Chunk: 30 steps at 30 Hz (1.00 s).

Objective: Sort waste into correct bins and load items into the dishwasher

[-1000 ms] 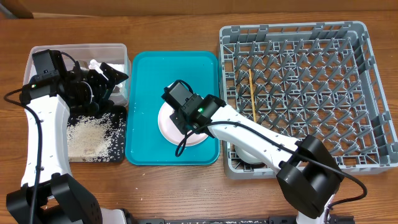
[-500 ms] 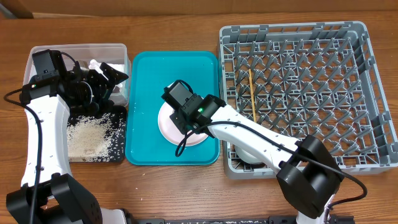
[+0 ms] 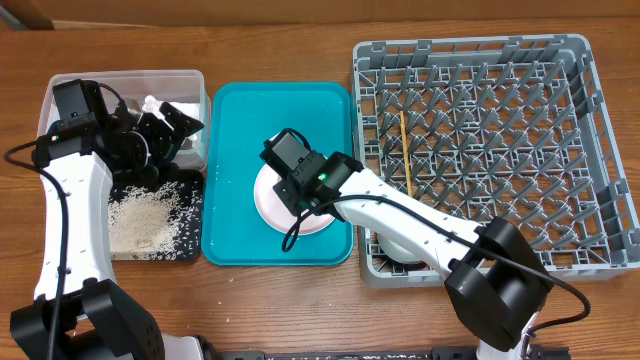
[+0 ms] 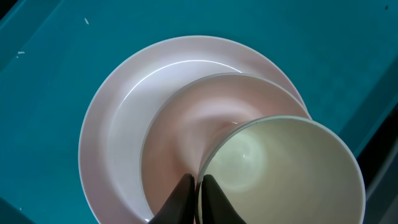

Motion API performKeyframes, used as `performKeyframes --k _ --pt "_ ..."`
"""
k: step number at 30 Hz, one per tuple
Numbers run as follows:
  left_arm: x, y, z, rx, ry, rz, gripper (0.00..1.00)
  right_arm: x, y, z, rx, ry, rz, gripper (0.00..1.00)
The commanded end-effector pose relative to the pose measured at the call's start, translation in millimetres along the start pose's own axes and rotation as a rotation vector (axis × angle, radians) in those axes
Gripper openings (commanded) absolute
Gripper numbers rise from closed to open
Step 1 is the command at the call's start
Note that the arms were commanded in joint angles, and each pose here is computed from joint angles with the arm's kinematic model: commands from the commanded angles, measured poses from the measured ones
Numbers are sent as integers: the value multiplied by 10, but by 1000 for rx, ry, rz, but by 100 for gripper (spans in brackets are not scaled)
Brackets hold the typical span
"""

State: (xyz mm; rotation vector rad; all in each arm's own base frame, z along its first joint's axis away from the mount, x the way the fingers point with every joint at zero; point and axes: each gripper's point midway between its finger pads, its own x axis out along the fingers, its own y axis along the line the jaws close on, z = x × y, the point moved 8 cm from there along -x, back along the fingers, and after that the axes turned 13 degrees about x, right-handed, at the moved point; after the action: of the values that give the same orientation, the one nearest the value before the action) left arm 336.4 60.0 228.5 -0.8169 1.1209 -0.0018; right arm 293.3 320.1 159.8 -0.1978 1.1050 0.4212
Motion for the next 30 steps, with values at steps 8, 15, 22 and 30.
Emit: performKeyframes --k 8,15,22,30 --pt "-86 165 112 31 -114 242 100 30 -16 -7 3 1 -9 4" --pt "-86 165 112 31 -114 242 100 -64 11 89 6 -20 0 4" --pt "-86 165 112 31 -114 242 100 -472 94 343 15 -66 63 4" --pt "-86 165 112 31 -114 242 100 -1157 2 786 72 -137 252 4"
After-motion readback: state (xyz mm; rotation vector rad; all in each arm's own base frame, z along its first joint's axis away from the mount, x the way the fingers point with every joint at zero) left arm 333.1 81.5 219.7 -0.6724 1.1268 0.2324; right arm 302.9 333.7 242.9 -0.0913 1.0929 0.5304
